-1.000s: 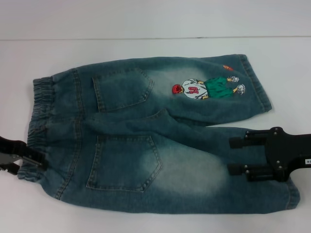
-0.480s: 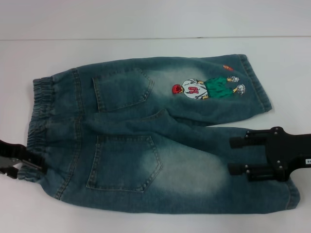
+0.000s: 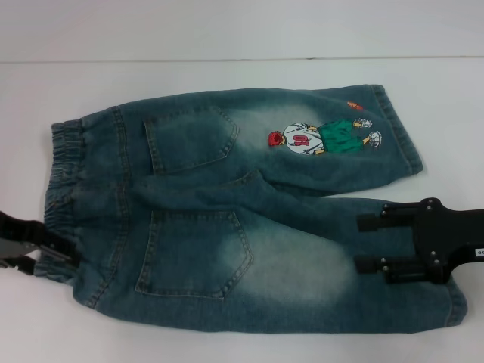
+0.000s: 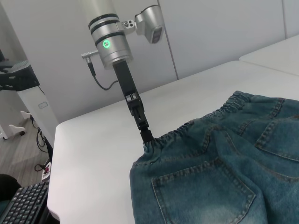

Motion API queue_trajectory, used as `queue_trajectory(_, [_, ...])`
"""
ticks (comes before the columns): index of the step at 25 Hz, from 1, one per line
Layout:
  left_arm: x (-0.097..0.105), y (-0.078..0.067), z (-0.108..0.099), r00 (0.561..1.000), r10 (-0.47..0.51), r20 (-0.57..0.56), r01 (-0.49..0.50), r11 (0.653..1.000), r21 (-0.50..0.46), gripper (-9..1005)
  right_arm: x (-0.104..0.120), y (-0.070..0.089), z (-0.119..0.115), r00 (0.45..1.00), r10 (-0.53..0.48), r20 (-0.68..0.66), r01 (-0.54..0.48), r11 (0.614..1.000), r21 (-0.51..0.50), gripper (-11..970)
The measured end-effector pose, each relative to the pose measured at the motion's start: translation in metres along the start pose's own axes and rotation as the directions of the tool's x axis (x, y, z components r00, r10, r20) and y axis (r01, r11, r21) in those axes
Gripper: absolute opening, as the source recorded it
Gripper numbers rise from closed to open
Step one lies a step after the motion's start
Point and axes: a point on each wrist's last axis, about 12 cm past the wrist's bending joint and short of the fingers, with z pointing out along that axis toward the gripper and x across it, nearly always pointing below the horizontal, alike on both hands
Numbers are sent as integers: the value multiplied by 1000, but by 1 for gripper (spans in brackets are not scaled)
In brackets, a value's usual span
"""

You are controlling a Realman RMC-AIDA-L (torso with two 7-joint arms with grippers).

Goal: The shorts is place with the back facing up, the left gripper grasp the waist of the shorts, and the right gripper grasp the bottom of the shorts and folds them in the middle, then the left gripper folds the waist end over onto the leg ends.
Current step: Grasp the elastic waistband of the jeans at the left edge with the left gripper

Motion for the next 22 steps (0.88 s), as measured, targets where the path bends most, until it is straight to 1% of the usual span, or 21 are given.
queue_trajectory(4, [-3,-4,-1,1000,13,9,-14,1000,19,879,0,0,0,1000,0,0,0,1000,0,725])
queue_trajectory(9, [-5,-7,0,1000,21,13,-22,1000,16,879,0,0,0,1000,0,1,0,1000,1,725])
queue_trajectory(18, [-9,-7,1,999,38,19,-38,999,-21,878,-1,-1,0,1000,-4,4,4,1000,0,726])
queue_trajectory(19, [-9,-5,1,999,36,12,-36,999,-40,878,-1,-1,0,1000,-5,4,5,1000,0,726])
queue_trajectory(22, [-7,-3,2,999,32,3,-32,998,-52,878,-2,-1,0,1000,-5,5,5,1000,0,726])
